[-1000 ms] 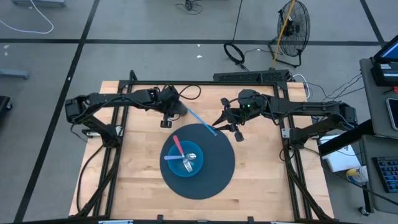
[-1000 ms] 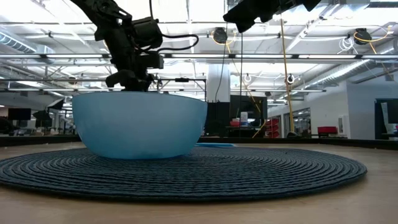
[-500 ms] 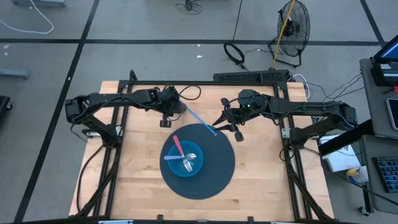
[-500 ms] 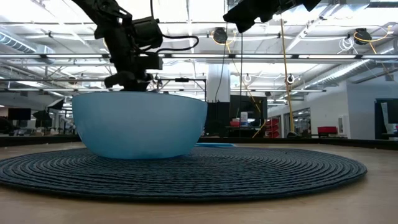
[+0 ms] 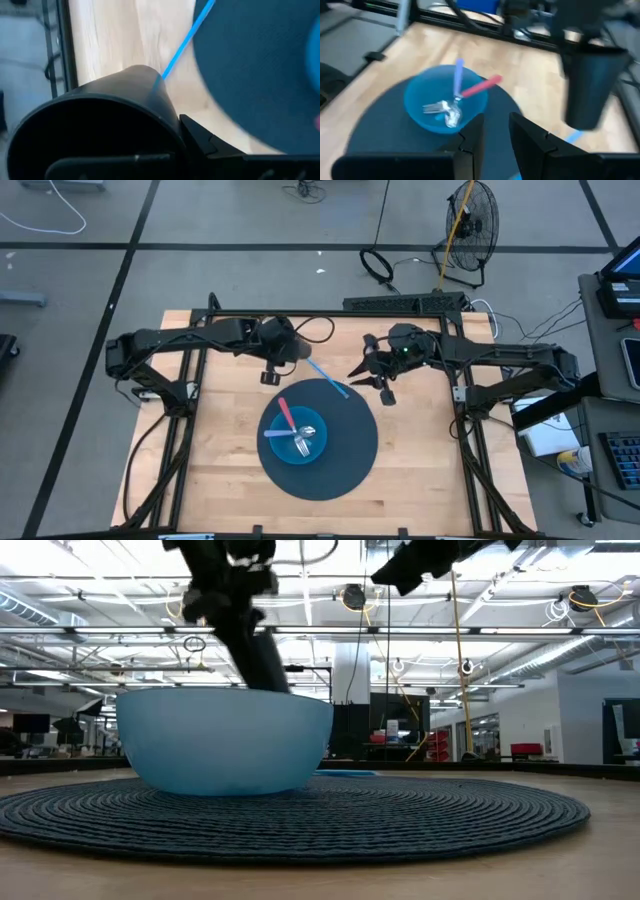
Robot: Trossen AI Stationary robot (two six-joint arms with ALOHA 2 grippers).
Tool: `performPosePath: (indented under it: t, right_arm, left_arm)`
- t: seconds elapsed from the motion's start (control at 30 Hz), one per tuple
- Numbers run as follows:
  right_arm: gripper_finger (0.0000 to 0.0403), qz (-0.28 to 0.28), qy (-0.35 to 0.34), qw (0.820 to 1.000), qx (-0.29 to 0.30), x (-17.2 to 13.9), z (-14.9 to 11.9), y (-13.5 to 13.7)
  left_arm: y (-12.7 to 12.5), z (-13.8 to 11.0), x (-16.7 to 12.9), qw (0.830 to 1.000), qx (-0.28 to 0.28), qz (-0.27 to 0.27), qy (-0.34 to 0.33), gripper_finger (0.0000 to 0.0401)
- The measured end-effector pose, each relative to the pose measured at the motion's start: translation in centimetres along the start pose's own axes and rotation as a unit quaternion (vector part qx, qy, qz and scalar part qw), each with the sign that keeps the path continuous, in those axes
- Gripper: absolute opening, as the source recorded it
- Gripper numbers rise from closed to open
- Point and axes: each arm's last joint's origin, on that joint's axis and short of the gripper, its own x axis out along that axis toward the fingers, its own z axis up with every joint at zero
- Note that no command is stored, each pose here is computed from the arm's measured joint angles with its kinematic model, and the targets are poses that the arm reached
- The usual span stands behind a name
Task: Pick & Place Utensil
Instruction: Put the black cup to the right of the blue bowl on the blue mat
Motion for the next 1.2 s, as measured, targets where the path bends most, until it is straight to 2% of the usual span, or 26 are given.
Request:
performPosePath:
  t: [0.3,0.4,0.53,0.7,0.83,1.0,1.2]
  right_arm:
    - [0.0086,-0.075,0.048,0.995,0.033,-3.4,-0.2,1.2]
    - [0.0086,-0.1,0.064,0.992,0.04,-4.4,-0.3,1.9]
    - [0.0086,-0.127,0.08,0.987,0.048,-5.6,-0.4,2.9]
    - [0.0086,-0.147,0.083,0.984,0.052,-6.7,-0.3,3.9]
    - [0.0086,-0.155,0.083,0.983,0.052,-7.1,-0.3,4.6]
    - [0.0086,-0.146,0.081,0.985,0.049,-7.0,-0.2,5.0]
    - [0.0086,-0.162,0.082,0.982,0.053,-7.0,-0.1,5.2]
  left_arm:
    - [-1.2,4.1,-4.6,0.996,0.045,-0.013,-0.079,0.0014]
    - [-1.9,5.0,-5.5,0.993,0.059,-0.017,-0.099,0.0006]
    - [-3.3,5.8,-6.1,0.99,0.071,-0.031,-0.119,0.0016]
    - [-5.5,6.8,-6.6,0.985,0.086,-0.049,-0.142,0.0006]
    - [-7.8,7.7,-7.3,0.978,0.103,-0.065,-0.166,0.0016]
    - [-10.7,8.4,-8.2,0.97,0.124,-0.09,-0.186,0.0006]
    - [-14.1,9.5,-9.4,0.952,0.148,-0.12,-0.239,0.0015]
